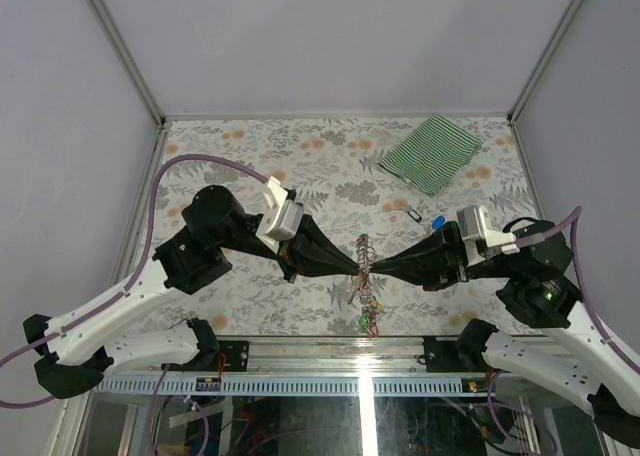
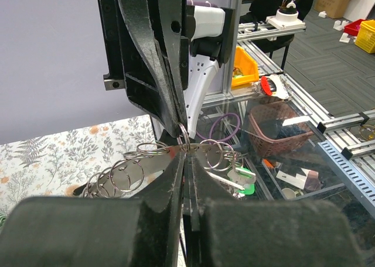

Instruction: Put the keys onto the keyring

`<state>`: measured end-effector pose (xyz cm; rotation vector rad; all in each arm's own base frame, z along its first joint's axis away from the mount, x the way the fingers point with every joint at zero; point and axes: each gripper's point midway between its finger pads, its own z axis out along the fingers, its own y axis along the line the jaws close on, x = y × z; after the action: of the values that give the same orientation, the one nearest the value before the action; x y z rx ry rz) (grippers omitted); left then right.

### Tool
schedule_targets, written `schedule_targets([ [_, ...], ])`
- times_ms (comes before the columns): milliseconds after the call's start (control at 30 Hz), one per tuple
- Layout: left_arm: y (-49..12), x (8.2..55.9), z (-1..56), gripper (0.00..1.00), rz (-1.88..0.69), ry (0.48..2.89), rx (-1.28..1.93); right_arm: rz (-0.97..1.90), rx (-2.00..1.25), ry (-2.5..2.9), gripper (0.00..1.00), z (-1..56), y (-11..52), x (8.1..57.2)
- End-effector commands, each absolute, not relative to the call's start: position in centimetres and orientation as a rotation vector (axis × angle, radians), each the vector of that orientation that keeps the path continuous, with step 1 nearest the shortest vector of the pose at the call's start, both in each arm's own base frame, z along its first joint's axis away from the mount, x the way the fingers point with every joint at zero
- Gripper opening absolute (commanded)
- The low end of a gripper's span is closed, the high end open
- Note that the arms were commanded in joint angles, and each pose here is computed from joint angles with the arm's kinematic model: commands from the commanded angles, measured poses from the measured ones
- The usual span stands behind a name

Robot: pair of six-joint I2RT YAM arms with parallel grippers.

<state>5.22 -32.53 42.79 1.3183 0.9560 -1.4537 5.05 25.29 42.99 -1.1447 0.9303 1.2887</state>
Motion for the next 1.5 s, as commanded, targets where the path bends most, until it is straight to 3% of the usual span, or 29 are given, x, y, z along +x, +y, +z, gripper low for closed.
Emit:
schedule_targets([
  [0,-32.5,4.9,44.5,0.00,-1.450,0.880,1.305,1.283,-1.026,0.759,0.00,47.4,24.3,4.7],
  [333,-32.6,5.1,44.6,0.04,-1.446,0.882,1.297,1.305,-0.984,0.745,0.00,47.5,24.5,5.0],
  [533,-32.1,5.4,45.4,0.25,-1.420,0.870,1.249,1.293,-0.972,0.759,0.00,47.1,24.4,5.3],
  [667,-31.6,5.9,46.3,0.31,-1.391,0.859,1.170,1.269,-0.944,0.770,0.00,47.1,24.2,5.7],
  [1467,-33.0,7.1,46.1,0.32,-1.425,0.866,1.100,1.196,-0.865,0.799,0.00,47.5,24.0,7.6],
])
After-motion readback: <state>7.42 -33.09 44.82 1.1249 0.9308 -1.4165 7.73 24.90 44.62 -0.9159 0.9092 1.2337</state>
